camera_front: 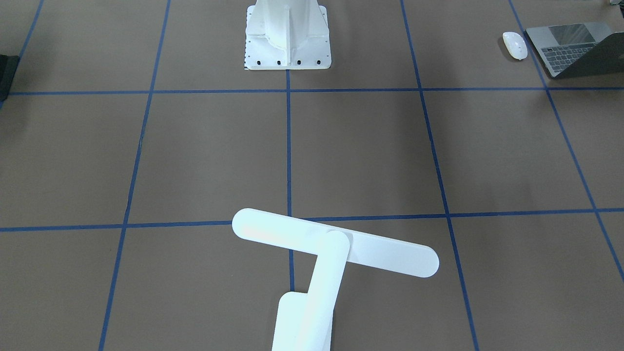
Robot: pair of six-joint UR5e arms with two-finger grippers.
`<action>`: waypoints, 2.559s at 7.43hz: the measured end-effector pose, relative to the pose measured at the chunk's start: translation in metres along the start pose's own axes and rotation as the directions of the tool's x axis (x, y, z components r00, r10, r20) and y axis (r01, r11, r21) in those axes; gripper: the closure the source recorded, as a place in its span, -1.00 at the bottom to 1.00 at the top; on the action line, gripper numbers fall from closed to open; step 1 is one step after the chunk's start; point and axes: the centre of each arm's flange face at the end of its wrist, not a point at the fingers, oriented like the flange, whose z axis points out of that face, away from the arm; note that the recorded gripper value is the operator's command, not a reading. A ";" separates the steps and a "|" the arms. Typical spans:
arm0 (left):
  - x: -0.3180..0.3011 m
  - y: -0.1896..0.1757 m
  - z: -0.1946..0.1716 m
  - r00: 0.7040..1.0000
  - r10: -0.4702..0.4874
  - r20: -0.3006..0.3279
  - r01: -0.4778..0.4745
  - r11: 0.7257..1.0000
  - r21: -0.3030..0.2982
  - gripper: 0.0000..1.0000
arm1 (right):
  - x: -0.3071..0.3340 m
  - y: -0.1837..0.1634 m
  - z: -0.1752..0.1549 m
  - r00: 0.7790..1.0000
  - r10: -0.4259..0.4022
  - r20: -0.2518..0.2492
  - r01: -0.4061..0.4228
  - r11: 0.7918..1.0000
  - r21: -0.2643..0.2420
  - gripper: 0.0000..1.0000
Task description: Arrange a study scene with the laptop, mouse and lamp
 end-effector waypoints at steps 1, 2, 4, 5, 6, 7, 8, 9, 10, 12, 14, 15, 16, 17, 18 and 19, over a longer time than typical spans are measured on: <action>-0.010 0.015 0.006 0.997 0.076 0.010 -0.076 0.997 -0.011 -0.98 | -0.003 -0.005 -0.014 0.999 0.033 -0.019 -0.032 0.999 0.032 -0.96; -0.023 0.034 0.012 0.983 0.181 0.017 -0.181 0.983 -0.020 -0.98 | -0.008 -0.013 -0.030 0.998 0.058 -0.039 -0.056 0.996 0.066 -0.96; -0.057 0.074 0.011 0.933 0.359 0.024 -0.359 0.933 -0.015 -0.98 | -0.015 -0.034 -0.056 0.991 0.111 -0.073 -0.102 0.988 0.120 -0.96; -0.074 0.091 0.003 0.910 0.414 0.036 -0.414 0.910 0.006 -0.98 | -0.016 -0.043 -0.066 0.987 0.130 -0.090 -0.117 0.984 0.136 -0.96; -0.092 0.112 0.000 0.897 0.440 0.041 -0.441 0.897 0.016 -0.98 | -0.018 -0.051 -0.073 0.984 0.145 -0.104 -0.129 0.981 0.148 -0.96; -0.107 0.133 0.001 0.924 0.382 0.026 -0.383 0.924 0.012 -0.98 | -0.021 -0.057 -0.077 0.980 0.163 -0.112 -0.144 0.977 0.157 -0.96; -0.119 0.148 0.000 0.969 0.247 0.005 -0.247 0.969 0.000 -0.98 | -0.023 -0.060 -0.082 0.978 0.175 -0.118 -0.154 0.974 0.167 -0.96; -0.128 0.159 -0.003 0.997 0.082 -0.008 -0.082 0.997 -0.009 -0.98 | -0.025 -0.063 -0.086 0.975 0.182 -0.124 -0.159 0.971 0.176 -0.96; -0.138 0.169 -0.010 0.994 -0.111 -0.003 0.111 0.994 -0.010 -0.98 | -0.028 -0.069 -0.092 0.973 0.195 -0.127 -0.169 0.968 0.188 -0.96; -0.157 0.187 -0.017 0.868 -0.495 0.026 0.496 0.869 -0.008 -0.98 | -0.032 -0.082 -0.100 0.963 0.237 -0.128 -0.207 0.956 0.209 -0.96; -0.170 0.200 -0.008 0.644 -0.764 0.038 0.765 0.644 -0.015 -0.98 | -0.035 -0.090 -0.104 0.956 0.267 -0.121 -0.237 0.946 0.222 -0.96; -0.177 0.204 -0.001 0.539 -0.841 0.045 0.842 0.539 -0.023 -0.98 | -0.037 -0.095 -0.107 0.949 0.294 -0.116 -0.263 0.937 0.230 -0.96; -0.186 0.205 0.008 0.455 -0.889 0.051 0.891 0.454 -0.028 -0.97 | -0.039 -0.099 -0.109 0.942 0.317 -0.111 -0.285 0.929 0.237 -0.96; -0.195 0.202 0.014 0.395 -0.917 0.054 0.919 0.394 -0.030 -0.97 | -0.040 -0.101 -0.110 0.939 0.327 -0.110 -0.294 0.925 0.241 -0.96; -0.202 0.199 0.018 0.337 -0.940 0.056 0.941 0.336 -0.032 -0.97 | -0.041 -0.103 -0.111 0.938 0.329 -0.111 -0.296 0.924 0.243 -0.96; -0.205 0.197 0.020 0.291 -0.955 0.055 0.957 0.290 -0.032 -0.97 | -0.041 -0.104 -0.112 0.938 0.330 -0.111 -0.296 0.924 0.244 -0.96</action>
